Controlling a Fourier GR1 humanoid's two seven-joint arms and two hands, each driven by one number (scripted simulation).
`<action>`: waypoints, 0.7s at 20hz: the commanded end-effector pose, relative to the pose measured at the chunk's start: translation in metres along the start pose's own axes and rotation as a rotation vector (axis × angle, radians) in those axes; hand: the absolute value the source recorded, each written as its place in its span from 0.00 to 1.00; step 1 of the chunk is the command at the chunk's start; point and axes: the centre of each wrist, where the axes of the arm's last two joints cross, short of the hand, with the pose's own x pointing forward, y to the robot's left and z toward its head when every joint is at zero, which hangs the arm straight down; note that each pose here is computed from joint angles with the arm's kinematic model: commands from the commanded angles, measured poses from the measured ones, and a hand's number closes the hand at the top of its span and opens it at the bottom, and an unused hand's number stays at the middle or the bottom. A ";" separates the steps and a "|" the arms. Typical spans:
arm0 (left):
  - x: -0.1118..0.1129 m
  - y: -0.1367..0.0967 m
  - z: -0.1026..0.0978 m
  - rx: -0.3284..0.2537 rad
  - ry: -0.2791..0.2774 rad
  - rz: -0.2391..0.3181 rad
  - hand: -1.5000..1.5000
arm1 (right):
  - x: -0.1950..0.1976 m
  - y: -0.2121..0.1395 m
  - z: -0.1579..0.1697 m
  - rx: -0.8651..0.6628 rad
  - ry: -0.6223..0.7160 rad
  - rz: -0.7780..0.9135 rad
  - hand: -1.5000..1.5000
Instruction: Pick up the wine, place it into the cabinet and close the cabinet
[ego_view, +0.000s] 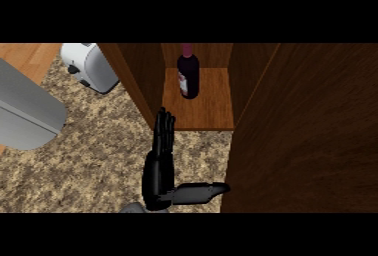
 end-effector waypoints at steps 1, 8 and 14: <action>0.023 0.004 0.028 0.032 -0.004 -0.010 0.00 | 0.025 0.001 0.017 0.023 -0.021 -0.030 0.00; 0.047 0.036 0.045 -0.035 -0.028 0.038 0.00 | 0.017 0.002 0.010 0.100 0.016 -0.062 0.00; 0.079 0.062 0.056 -0.110 0.001 0.052 0.00 | 0.016 -0.001 0.009 0.172 0.038 -0.037 1.00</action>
